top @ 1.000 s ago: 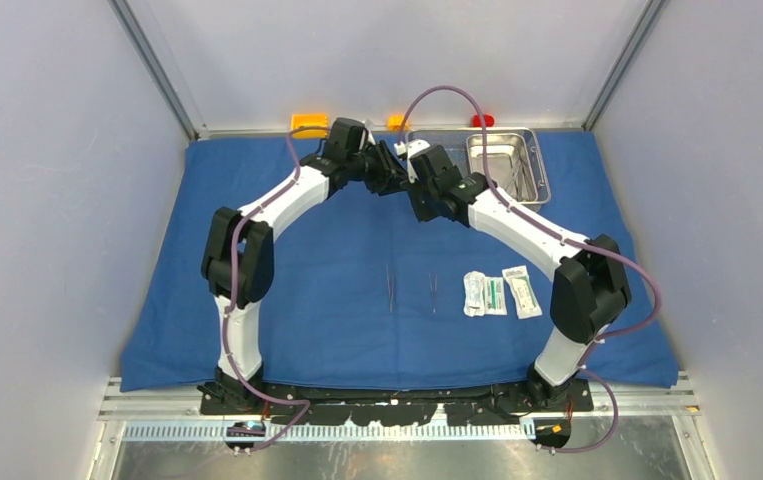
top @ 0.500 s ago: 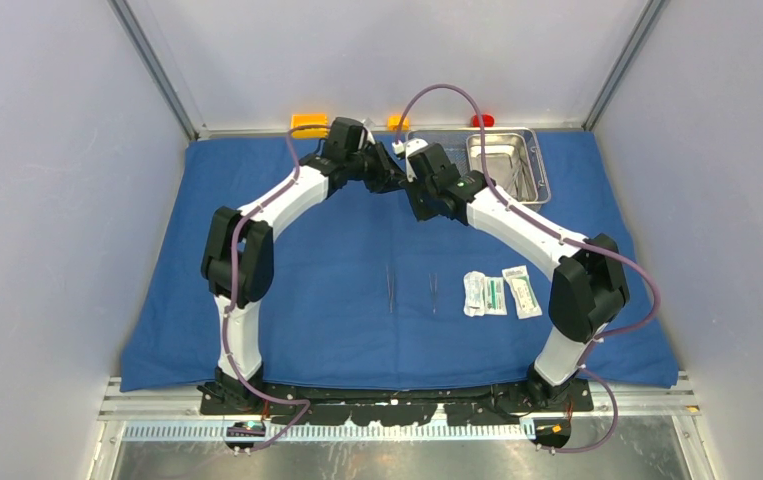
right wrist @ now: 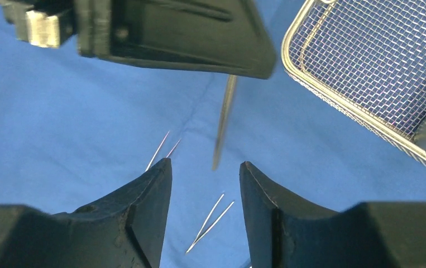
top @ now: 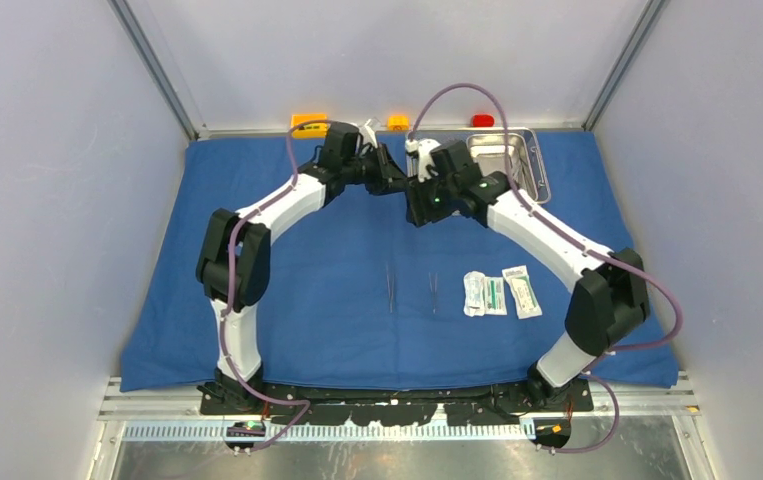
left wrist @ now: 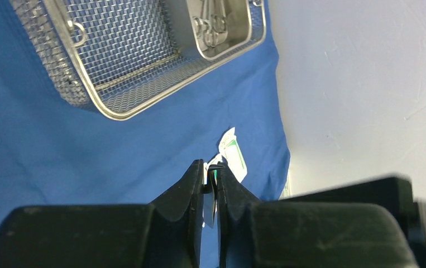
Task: Open and lay out the surgical kit
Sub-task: Place the medical item in the surgical kit.
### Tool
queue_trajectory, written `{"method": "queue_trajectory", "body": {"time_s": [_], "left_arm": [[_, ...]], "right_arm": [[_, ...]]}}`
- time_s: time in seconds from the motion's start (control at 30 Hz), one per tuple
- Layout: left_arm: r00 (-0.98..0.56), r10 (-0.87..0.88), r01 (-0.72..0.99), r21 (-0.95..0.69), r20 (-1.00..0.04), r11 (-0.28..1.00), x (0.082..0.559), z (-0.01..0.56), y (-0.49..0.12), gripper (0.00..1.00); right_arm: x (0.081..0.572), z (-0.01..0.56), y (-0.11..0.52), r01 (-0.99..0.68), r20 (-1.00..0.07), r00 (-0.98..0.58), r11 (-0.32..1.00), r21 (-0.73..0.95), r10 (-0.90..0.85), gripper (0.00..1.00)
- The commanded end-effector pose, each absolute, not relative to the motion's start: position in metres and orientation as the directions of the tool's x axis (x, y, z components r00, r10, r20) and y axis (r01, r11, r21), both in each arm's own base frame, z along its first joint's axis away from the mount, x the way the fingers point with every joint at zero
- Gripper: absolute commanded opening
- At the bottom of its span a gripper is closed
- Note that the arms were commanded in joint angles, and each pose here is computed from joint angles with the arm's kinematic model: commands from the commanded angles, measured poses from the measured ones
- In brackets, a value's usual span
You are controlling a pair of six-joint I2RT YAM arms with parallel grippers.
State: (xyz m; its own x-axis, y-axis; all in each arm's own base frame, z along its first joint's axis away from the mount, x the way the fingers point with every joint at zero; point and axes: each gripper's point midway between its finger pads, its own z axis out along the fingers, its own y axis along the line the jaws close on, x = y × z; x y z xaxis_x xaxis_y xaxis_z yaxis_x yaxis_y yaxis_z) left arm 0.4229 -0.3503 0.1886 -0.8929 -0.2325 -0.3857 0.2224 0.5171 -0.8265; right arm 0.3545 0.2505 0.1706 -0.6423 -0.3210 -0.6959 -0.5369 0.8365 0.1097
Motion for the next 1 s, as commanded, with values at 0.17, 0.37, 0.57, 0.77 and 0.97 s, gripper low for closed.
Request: {"method": "queue_trajectory", "body": {"time_s": [0.17,0.37,0.57,0.77,0.97], "left_arm": [[-0.756,-0.202,0.563,-0.776,-0.622,0.284,0.399,0.274,-0.356,0.00],[-0.730,-0.202,0.610,-0.756,-0.652,0.237,0.391,0.289,-0.356,0.00],[-0.719,-0.203,0.636,-0.747,-0.665,0.193,0.381,0.295,-0.356,0.00],[-0.722,-0.202,0.637,-0.750,-0.661,0.177,0.378,0.295,-0.356,0.00],[-0.733,-0.202,0.628,-0.760,-0.650,0.167,0.378,0.293,-0.357,0.00]], "right_arm": [[0.343,0.220,0.244,-0.566,-0.713,-0.699,0.659,0.496,-0.063,0.56],[0.332,0.225,0.253,-0.599,-0.702,-0.711,0.553,0.579,-0.035,0.58],[0.332,0.232,0.259,-0.604,-0.694,-0.720,0.499,0.622,-0.007,0.57],[0.336,0.234,0.259,-0.600,-0.692,-0.722,0.489,0.634,0.012,0.52],[0.338,0.235,0.258,-0.596,-0.688,-0.725,0.483,0.641,0.018,0.34]]}}
